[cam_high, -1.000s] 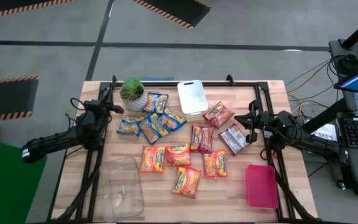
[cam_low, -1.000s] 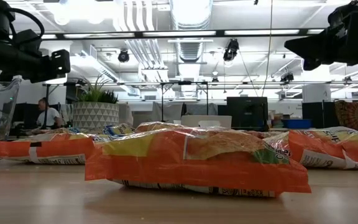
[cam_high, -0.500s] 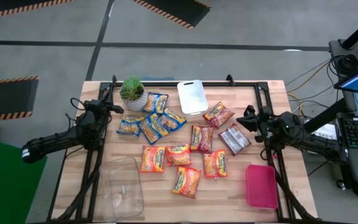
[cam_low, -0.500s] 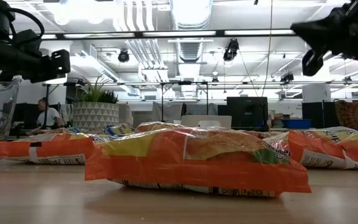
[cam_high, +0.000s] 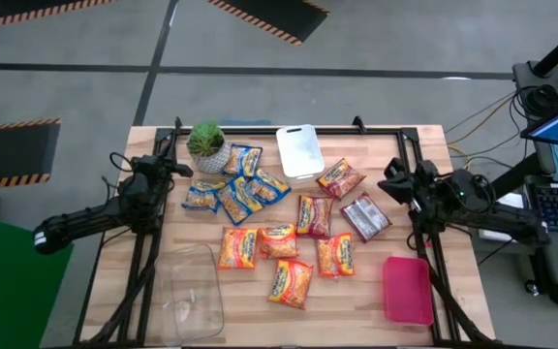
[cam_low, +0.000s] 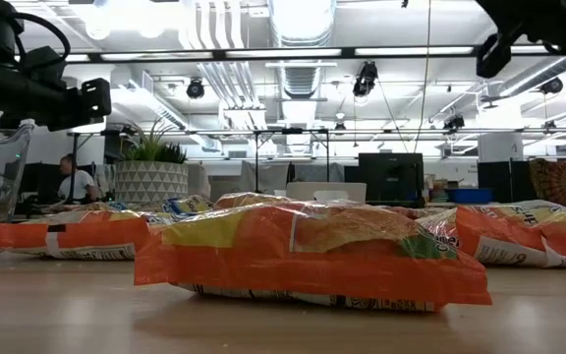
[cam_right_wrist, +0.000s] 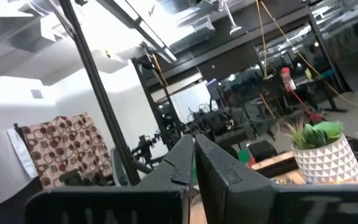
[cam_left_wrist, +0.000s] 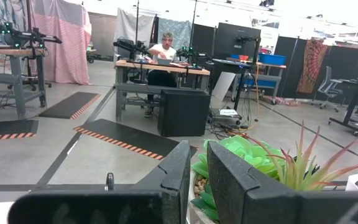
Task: Sort Maruchan noodles
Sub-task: Put the left red noodle pack into the white bin
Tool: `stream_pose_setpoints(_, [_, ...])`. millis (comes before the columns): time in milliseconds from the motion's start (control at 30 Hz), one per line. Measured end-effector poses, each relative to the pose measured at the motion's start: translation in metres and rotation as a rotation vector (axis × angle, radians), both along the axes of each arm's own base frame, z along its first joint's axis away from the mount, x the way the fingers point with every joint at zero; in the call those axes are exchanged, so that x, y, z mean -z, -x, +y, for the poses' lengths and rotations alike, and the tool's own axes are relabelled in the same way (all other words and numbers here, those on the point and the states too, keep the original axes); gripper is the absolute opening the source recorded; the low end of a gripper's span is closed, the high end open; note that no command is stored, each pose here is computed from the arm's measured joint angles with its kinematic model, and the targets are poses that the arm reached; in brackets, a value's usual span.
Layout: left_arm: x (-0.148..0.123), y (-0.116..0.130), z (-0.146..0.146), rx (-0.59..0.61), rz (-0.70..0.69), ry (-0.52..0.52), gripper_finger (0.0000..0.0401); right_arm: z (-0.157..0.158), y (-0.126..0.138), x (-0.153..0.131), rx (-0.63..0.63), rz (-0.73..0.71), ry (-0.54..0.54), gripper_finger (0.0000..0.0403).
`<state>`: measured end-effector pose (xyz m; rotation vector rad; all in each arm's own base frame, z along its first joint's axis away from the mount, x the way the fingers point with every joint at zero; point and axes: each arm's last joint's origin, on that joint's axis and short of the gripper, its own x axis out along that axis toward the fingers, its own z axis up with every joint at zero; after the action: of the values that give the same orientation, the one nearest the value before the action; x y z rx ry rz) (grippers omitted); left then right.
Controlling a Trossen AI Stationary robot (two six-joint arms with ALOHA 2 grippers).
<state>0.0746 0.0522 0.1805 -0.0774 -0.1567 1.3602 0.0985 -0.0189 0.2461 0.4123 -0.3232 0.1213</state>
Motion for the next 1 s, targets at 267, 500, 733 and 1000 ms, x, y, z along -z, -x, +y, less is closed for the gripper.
stream_pose_setpoints(267, [0.000, 0.000, 0.000, 0.000, 0.000, 0.000, 0.0039, -0.007, -0.024, -0.003, 0.007, 0.130, -0.017, 0.0009])
stream_pose_setpoints(500, [0.000, 0.000, 0.000, 0.000, 0.000, 0.000, 0.0039, -0.013, -0.044, -0.003, 0.010, 0.233, -0.041, 0.0009])
stream_pose_setpoints(733, [0.000, -0.003, -0.001, 0.126, -0.272, 0.059, 0.0039, -0.021, -0.056, 0.000, 0.090, 0.430, -0.072, 0.0009])
stream_pose_setpoints(1000, [-0.015, -0.011, -0.008, 0.557, -0.547, 0.072, 0.0039, -0.026, -0.063, 0.006, 0.178, 0.650, -0.125, 0.0009])
